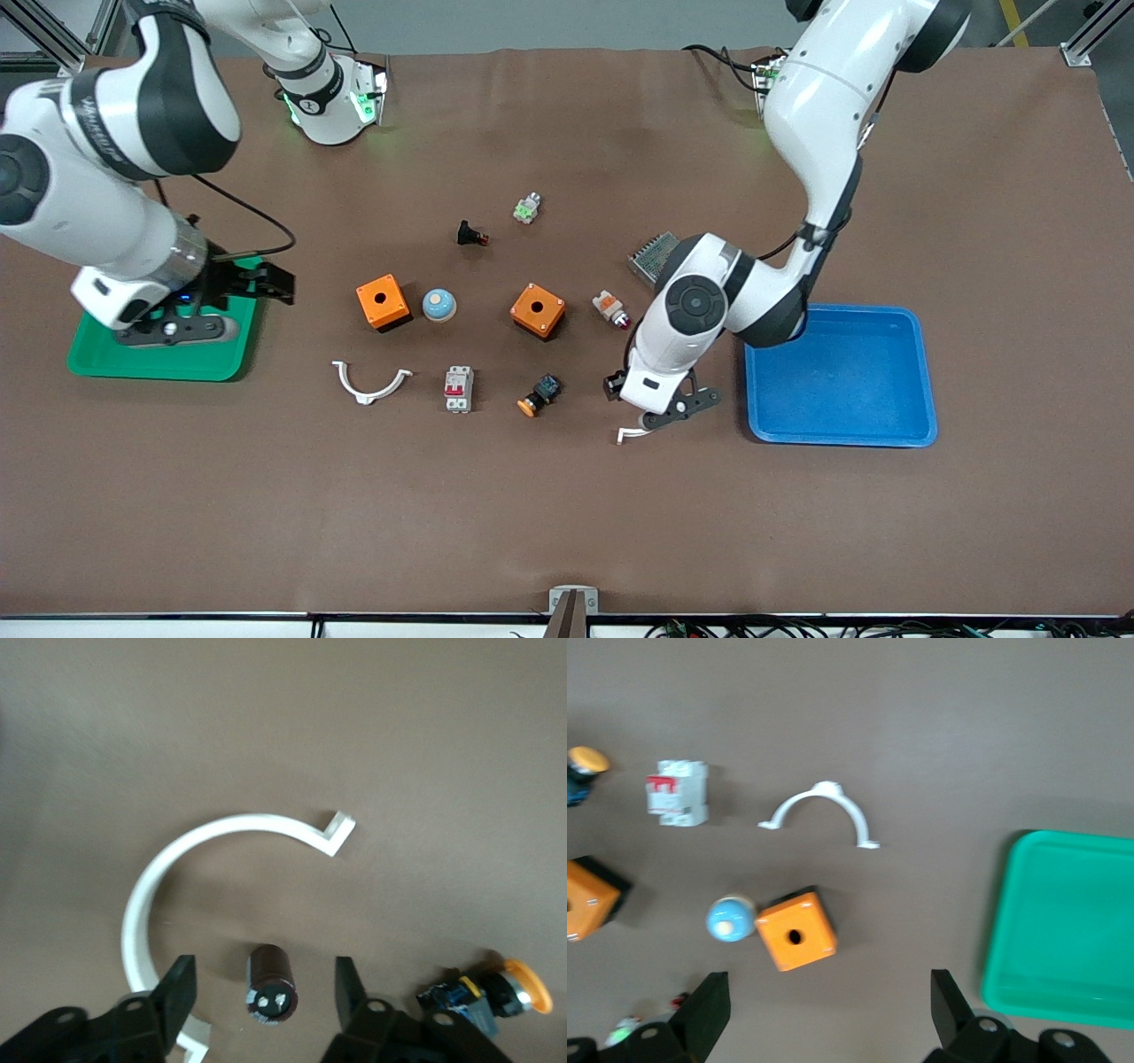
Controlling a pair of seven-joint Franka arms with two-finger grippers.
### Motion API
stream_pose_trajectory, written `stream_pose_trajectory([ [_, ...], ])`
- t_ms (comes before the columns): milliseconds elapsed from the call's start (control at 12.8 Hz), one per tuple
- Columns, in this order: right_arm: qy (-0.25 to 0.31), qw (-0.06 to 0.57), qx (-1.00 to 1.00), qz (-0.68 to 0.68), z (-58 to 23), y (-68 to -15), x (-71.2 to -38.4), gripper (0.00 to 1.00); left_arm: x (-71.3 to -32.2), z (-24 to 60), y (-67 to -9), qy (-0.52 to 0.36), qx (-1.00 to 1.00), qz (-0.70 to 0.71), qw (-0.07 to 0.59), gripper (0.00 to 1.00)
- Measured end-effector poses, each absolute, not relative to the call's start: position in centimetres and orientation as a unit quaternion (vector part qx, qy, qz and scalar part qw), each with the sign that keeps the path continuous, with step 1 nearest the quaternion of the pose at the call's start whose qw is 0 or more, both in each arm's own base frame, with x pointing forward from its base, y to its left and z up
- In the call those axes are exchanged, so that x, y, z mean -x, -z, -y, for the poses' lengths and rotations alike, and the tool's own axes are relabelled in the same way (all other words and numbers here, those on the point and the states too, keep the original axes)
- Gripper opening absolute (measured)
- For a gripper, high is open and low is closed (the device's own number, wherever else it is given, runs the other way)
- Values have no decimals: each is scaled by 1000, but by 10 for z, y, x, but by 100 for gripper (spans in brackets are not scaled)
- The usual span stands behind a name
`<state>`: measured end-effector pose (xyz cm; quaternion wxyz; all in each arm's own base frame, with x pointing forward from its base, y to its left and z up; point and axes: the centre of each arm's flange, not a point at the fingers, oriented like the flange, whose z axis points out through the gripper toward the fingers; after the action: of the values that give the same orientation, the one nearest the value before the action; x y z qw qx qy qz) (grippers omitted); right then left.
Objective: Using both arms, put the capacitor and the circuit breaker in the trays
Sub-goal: 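Reach and grasp the black capacitor with the left gripper while the right gripper swings out, then carry the capacitor into the blue tray while the right gripper reaches the breaker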
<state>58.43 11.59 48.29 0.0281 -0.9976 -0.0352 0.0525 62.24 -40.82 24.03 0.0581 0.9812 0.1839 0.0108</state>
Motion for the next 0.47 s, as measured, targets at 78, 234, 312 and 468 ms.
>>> stream_pose_trajectory([
  [78, -55, 41, 997, 34, -131, -476, -584, 100, -619, 412, -228, -6, -982, -181, 54, 69],
  [234, -56, 45, 997, 31, -162, -455, -586, 100, -614, 417, -216, 0, -983, -178, 50, 63],
  [312, -57, 43, 997, 27, -181, -443, -585, 100, -612, 419, -214, 2, -983, -176, 49, 63],
  [468, -56, 38, 998, 17, -230, -421, -579, 100, -609, 423, -209, 4, -984, -173, 46, 58],
])
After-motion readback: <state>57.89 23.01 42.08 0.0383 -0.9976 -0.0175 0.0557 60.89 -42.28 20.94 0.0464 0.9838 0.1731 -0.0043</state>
